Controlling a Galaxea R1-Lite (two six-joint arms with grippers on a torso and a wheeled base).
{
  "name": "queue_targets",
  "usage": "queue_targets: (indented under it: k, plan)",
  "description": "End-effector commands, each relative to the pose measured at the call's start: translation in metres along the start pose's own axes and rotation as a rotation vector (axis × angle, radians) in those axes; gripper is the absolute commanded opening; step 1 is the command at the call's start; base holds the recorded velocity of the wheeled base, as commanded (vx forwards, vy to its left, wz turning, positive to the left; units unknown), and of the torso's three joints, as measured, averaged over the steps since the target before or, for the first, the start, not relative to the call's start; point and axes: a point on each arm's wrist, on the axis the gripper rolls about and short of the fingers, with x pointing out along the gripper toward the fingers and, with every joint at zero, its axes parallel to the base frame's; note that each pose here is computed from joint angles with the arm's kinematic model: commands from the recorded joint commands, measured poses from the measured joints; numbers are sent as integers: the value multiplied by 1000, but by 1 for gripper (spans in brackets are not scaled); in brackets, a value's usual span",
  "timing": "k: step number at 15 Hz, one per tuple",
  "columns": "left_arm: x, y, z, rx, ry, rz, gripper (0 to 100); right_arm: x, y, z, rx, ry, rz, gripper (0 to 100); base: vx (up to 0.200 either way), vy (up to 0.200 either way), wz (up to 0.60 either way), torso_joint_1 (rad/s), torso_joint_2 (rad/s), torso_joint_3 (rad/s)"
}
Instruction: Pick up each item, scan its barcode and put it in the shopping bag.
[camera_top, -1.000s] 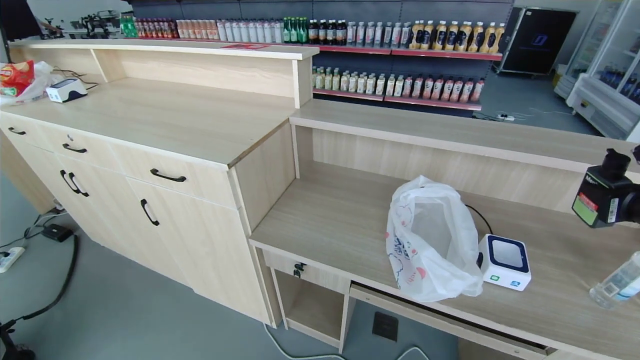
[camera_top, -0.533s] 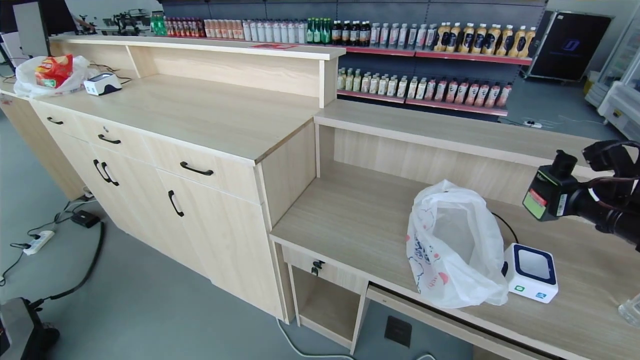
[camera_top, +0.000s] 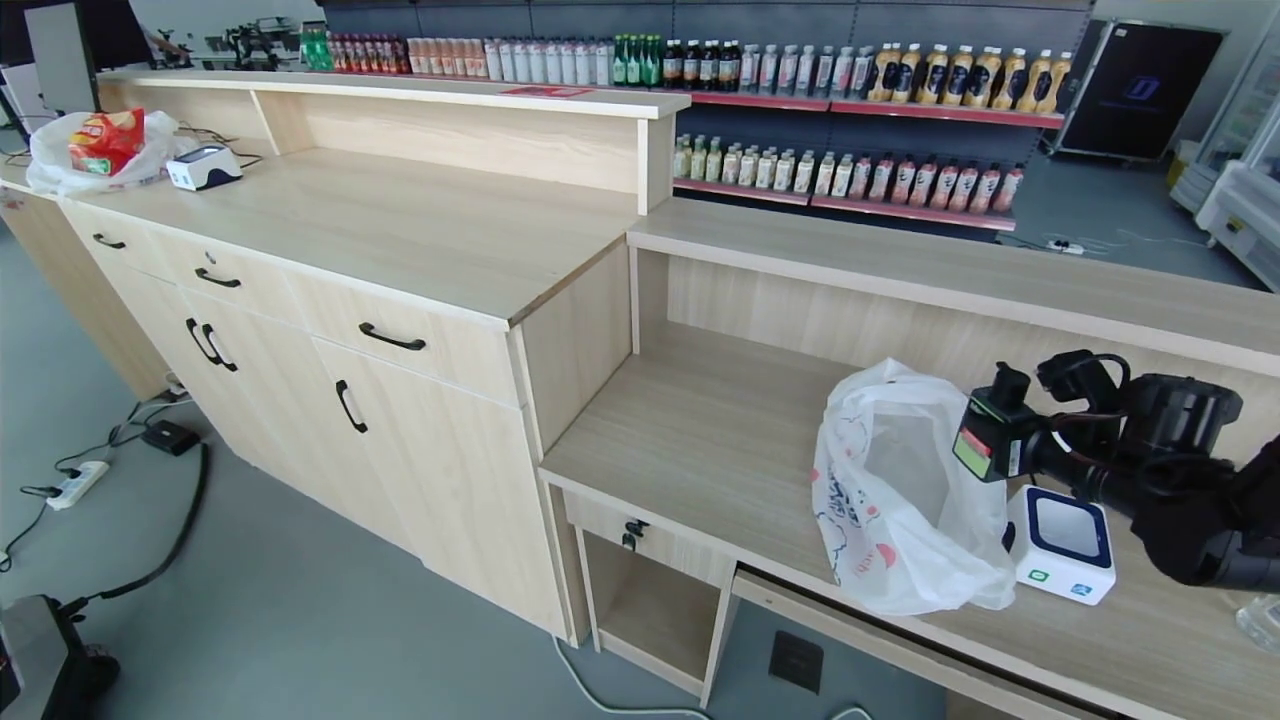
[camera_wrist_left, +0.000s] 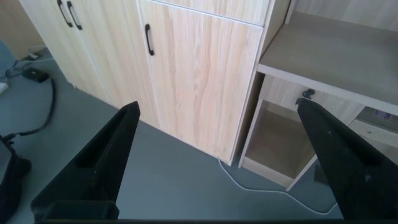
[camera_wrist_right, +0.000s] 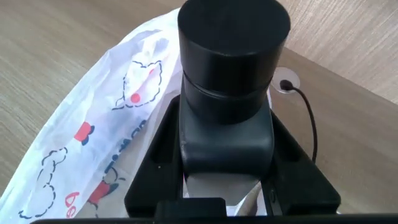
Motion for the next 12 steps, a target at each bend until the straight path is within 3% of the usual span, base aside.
queue_targets:
  k: [1, 12]
  plan:
    - [0, 0, 0, 0, 0, 1, 100, 16, 3, -19, 1, 37, 18, 0, 0, 0, 0, 0, 0, 0]
    - [0, 0, 0, 0, 0, 1, 100, 79, 8, -39, -15, -33, 49, 0, 0, 0, 0, 0, 0, 0]
